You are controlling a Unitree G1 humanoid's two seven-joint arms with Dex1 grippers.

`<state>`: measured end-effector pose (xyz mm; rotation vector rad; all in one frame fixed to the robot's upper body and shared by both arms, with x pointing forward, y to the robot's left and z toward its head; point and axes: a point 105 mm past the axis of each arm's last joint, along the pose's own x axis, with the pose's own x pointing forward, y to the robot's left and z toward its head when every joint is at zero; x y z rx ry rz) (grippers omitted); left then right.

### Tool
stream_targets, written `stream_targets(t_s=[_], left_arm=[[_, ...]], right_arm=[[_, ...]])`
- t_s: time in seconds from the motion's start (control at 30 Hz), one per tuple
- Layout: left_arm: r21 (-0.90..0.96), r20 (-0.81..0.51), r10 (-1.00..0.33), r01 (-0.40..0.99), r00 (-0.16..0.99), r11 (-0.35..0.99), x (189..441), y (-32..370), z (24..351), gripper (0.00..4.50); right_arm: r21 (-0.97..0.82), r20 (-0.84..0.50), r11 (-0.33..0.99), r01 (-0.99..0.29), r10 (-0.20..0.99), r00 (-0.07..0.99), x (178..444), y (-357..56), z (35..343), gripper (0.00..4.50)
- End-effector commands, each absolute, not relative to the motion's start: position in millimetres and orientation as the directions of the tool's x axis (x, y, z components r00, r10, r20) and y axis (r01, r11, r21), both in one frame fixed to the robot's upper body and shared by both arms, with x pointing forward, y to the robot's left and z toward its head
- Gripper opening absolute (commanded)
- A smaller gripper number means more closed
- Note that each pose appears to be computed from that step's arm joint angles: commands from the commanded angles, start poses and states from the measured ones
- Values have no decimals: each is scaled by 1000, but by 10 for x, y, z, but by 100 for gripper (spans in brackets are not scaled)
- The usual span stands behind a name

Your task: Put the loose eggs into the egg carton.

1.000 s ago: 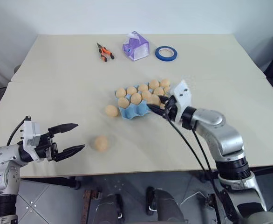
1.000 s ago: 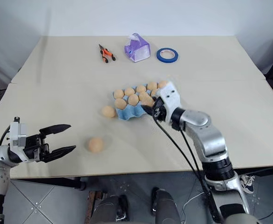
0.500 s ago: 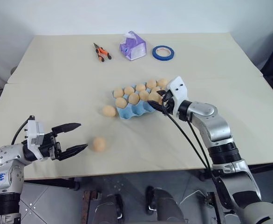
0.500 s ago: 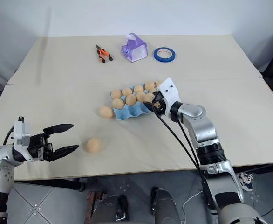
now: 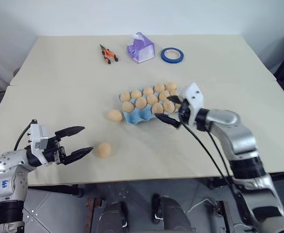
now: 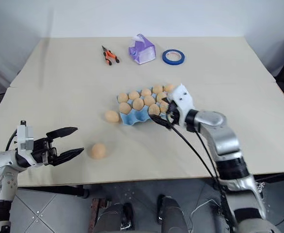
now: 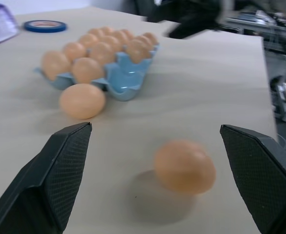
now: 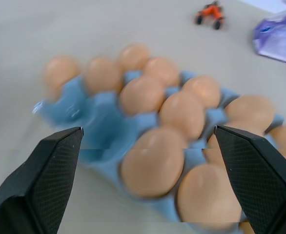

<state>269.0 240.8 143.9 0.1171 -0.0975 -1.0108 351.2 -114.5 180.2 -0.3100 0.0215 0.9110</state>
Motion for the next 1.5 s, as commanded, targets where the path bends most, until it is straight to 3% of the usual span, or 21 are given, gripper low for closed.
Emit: stream_targets(t_s=[0.03,0.23,0.53,0.63,0.77,0.97,1.47,1.5], left_arm=[[211,74,-805,779,589,590,2715,2479,1517,450],[248,111,-692,654,713,714,2723,2716,1486,450],[249,65,-615,584,786,773,2393,2984,1369,450],[262,83,-632,595,771,760,2320,2838,1431,450],[265,159,-655,607,738,749,2286,2338,1537,450],[236,159,-651,612,742,755,2354,1910,1386,450],[249,-77,-546,546,834,800,2552,1619,868,450],[254,-92,-539,543,837,800,2568,1616,849,431]], right_arm=[[-305,-89,517,-800,821,564,3260,-1311,1954,448],[-224,-141,309,-924,928,344,2701,-1588,1776,448],[-194,-160,314,-929,924,346,2643,-1811,1710,448],[-195,-162,320,-927,922,352,2677,-1799,1693,448],[-192,-159,320,-928,923,351,2728,-1742,1677,448],[-201,-163,313,-928,924,346,2779,-1705,1688,448],[-215,-162,331,-919,916,368,2766,-1677,1703,448],[-215,-160,335,-917,914,372,2768,-1675,1704,450]])
